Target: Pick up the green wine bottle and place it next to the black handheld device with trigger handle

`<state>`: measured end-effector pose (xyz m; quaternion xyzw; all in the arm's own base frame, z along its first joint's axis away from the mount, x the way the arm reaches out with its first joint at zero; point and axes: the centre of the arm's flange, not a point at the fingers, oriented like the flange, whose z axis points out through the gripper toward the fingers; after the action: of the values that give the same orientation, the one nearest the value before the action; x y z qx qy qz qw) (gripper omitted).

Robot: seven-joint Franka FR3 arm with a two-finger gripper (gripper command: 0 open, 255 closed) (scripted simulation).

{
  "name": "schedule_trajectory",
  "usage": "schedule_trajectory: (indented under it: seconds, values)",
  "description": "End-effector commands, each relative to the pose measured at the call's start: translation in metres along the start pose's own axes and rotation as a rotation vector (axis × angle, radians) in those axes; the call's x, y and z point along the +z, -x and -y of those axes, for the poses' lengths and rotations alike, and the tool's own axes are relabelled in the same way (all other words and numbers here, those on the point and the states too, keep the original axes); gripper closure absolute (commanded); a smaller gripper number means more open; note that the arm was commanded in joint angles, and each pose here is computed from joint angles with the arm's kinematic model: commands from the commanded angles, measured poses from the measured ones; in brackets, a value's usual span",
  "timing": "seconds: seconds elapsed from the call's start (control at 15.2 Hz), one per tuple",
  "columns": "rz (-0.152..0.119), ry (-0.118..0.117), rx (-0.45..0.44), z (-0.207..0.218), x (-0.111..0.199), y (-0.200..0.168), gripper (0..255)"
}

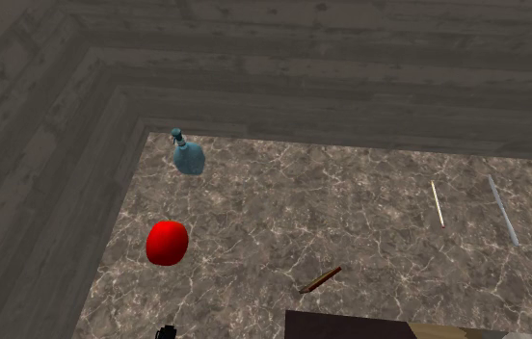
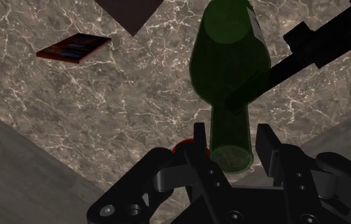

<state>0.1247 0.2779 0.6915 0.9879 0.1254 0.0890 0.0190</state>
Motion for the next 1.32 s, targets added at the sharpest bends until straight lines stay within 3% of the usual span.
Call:
schedule_trajectory:
  seconds: [0.0,1.25]
  values:
    - [-0.001,0.0,0.0,0.001,0.01,0.002,255]
    - [-0.001,0.0,0.0,0.007,0.109,0.019,255]
